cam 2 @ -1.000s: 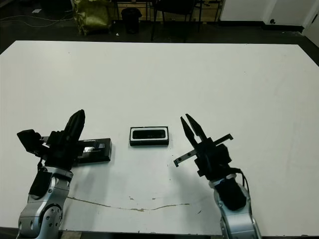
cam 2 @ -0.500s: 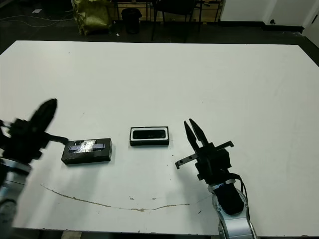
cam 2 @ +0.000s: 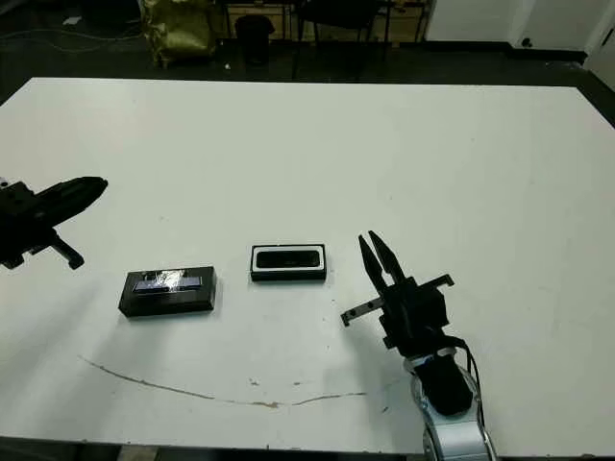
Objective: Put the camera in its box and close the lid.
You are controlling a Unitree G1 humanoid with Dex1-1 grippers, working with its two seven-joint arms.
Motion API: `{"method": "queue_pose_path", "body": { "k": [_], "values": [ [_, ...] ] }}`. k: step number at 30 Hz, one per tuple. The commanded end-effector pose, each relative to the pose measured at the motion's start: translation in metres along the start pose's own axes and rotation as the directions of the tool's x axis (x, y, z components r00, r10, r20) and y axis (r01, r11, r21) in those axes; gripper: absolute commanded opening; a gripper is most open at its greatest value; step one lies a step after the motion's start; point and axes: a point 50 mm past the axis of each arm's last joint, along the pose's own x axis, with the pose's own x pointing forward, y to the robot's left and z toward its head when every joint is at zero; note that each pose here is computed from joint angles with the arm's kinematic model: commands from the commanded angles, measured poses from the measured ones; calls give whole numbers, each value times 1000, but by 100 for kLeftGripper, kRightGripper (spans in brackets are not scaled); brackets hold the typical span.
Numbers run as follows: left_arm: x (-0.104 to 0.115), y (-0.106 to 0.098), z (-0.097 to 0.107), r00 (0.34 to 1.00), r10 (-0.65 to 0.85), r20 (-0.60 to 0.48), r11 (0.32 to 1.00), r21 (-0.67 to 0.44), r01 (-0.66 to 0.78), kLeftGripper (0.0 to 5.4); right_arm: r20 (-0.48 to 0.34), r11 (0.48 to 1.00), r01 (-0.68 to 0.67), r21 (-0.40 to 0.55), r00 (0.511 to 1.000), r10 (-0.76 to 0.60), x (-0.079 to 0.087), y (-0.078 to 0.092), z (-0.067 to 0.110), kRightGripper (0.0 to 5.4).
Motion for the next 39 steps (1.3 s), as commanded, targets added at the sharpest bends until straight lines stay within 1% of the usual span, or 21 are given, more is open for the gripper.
{"method": "queue_pose_path", "body": {
  "k": [1,2,4,5,8,12,19,23,25,27,28,29,31,36,39],
  "values": [
    [-1,8,-1,967,-238,-91,971,15,241,109,-33,1000,13,7,999,-12,-4,-3,-6,0],
    [0,10,-2,947,-304,-102,951,29,308,132,-36,1000,15,3,999,-15,-4,-3,-6,0],
    [3,12,-6,909,-407,-84,911,28,411,183,-39,1000,16,5,999,-16,-4,-3,-7,0],
    [5,13,-9,894,-442,-78,896,22,444,204,-43,1000,15,4,999,-14,-5,-3,-7,0],
    [10,13,-9,850,-517,-97,850,53,523,274,-59,1000,13,9,998,-13,-6,-3,-7,0],
    [19,9,-11,829,-552,-90,817,141,559,370,-73,999,16,30,997,-13,-7,-2,-8,0],
    [25,4,-10,813,-558,-164,781,227,582,537,-87,1000,13,19,996,-11,-9,-1,-8,0],
    [27,2,-10,805,-569,-168,773,225,593,539,-79,1000,9,26,997,-7,-10,0,-10,0],
    [30,1,-12,797,-583,-158,774,189,604,539,-79,999,10,33,997,-8,-10,1,-11,0],
    [32,-1,-14,794,-598,-109,780,146,608,539,-81,999,7,38,997,-4,-11,2,-11,0],
    [33,-2,-15,791,-605,-94,778,143,612,539,-83,999,7,39,997,-3,-11,2,-11,0],
    [33,-3,-15,790,-606,-90,775,157,612,539,-87,999,7,39,996,-4,-11,2,-11,0],
    [34,-4,-18,787,-612,-76,773,151,616,539,-95,999,10,36,995,-7,-12,3,-11,0],
    [33,-6,-25,781,-623,-47,777,79,624,539,-109,999,11,41,994,-6,-13,4,-11,0],
    [32,-7,-29,779,-624,-55,777,67,626,539,-110,999,11,38,994,-7,-13,4,-12,0]
  ]
}}
